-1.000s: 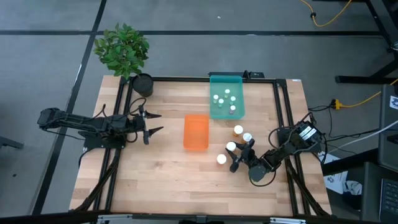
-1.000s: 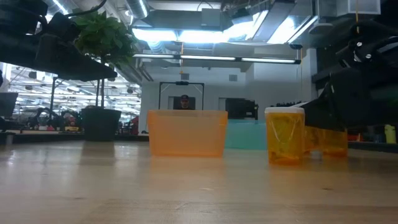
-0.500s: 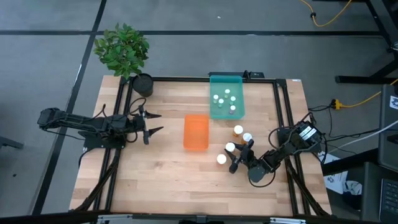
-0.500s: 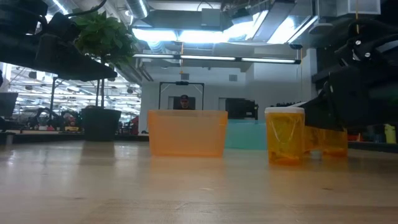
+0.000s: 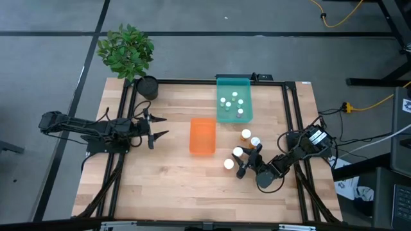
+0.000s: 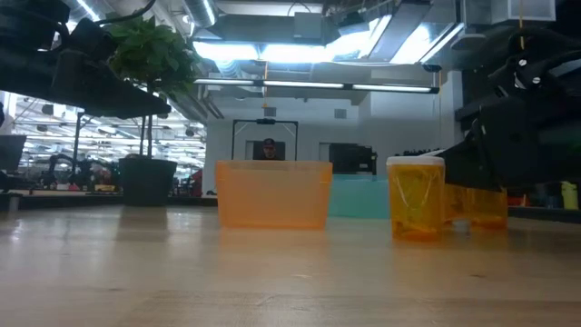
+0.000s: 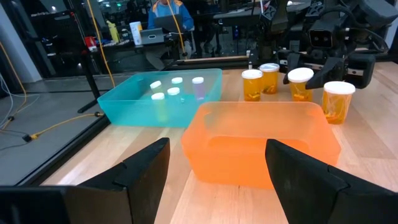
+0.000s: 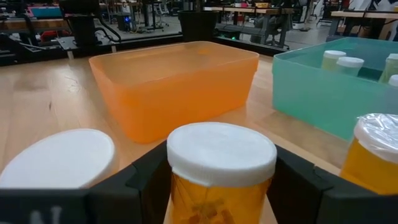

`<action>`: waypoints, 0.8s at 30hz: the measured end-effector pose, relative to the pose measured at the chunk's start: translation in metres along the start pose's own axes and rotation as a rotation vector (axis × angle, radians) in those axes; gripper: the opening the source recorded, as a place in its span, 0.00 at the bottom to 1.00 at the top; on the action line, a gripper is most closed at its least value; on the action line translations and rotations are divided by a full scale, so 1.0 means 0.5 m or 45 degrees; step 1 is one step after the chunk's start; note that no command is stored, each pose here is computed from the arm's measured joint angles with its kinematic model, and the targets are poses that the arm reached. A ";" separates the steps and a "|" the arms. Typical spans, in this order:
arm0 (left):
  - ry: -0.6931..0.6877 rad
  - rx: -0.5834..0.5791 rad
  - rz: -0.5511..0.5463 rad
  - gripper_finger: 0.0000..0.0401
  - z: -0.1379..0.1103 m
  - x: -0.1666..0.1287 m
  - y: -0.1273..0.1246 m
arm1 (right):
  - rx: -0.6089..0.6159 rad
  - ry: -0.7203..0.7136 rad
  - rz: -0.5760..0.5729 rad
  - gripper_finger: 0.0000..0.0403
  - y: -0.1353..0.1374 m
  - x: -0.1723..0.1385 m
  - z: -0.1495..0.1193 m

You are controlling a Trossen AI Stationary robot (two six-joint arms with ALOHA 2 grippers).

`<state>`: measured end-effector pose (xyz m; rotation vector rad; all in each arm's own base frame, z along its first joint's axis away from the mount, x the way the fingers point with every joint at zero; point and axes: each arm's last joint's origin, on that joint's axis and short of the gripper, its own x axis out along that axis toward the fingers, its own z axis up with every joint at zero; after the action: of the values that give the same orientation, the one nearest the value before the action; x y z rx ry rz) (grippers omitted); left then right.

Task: Pick and place medicine bottles into bin by pill shape (circle, oval)
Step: Remove the orange capsule bottle from the orange bin

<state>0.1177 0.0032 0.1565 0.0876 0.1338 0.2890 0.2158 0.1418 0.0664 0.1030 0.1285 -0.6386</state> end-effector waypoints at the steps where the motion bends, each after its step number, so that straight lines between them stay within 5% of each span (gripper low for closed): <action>1: -0.001 0.000 0.000 0.64 0.000 0.000 0.000 | 0.000 -0.001 -0.002 0.55 0.000 0.000 0.000; 24: 0.000 0.000 0.000 0.64 0.000 0.000 0.000 | 0.018 -0.001 -0.010 0.60 -0.002 0.000 -0.001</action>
<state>0.1177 0.0032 0.1565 0.0876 0.1334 0.2887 0.2152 0.1413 0.0656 0.1156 0.1239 -0.6473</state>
